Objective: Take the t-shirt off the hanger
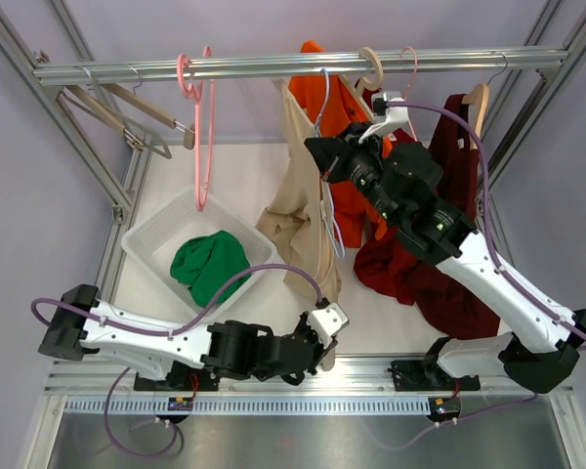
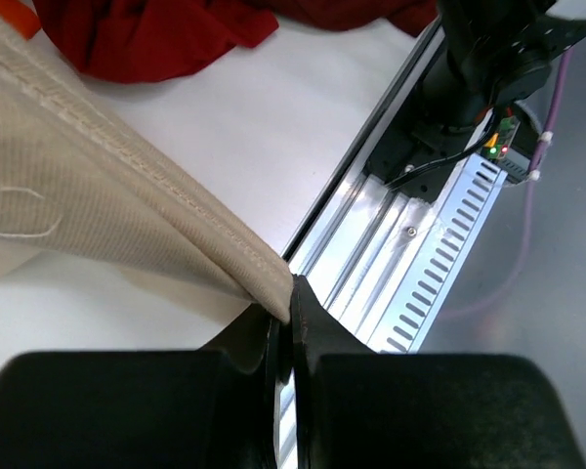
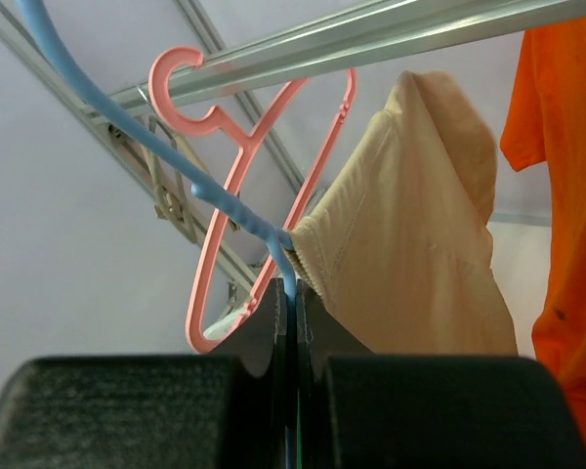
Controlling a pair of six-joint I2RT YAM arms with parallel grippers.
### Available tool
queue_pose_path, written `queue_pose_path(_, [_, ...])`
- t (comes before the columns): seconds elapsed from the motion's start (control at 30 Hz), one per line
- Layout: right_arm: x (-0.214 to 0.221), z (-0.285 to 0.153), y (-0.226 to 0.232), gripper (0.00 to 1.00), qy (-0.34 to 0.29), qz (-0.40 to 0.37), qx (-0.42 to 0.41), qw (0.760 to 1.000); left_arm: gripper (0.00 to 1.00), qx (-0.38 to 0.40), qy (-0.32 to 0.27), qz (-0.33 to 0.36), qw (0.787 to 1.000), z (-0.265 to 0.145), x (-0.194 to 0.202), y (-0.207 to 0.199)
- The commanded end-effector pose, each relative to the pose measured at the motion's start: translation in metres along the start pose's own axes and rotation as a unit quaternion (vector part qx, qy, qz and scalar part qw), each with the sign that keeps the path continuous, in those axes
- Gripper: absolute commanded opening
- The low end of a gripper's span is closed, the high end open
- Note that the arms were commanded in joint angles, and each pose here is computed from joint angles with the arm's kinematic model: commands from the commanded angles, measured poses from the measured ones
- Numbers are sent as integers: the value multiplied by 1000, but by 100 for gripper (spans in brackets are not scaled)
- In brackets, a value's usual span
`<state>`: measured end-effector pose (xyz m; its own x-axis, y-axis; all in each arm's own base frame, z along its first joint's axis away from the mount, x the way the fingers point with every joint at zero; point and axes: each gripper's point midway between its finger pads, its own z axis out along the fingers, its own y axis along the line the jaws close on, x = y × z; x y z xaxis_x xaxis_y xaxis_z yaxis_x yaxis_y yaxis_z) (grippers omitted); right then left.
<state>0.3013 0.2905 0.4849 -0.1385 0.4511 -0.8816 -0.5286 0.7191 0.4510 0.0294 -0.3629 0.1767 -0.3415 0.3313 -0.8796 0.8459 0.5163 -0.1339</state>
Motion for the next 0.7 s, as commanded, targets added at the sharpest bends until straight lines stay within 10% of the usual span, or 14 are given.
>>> queue_pose_path(0.0, [-107,-38,31,0,-122,34,-65,990,0,39,47,-7,998,-1,34,-20])
queue_pose_path(0.23, [-55,-123,41,0,-3,18,-164,986,0,-56,-110,1,992,-49,-69,33])
queue_pose_path(0.67, [-56,-252,70,0,36,58,-315,947,0,-193,-354,-44,914,-99,-235,154])
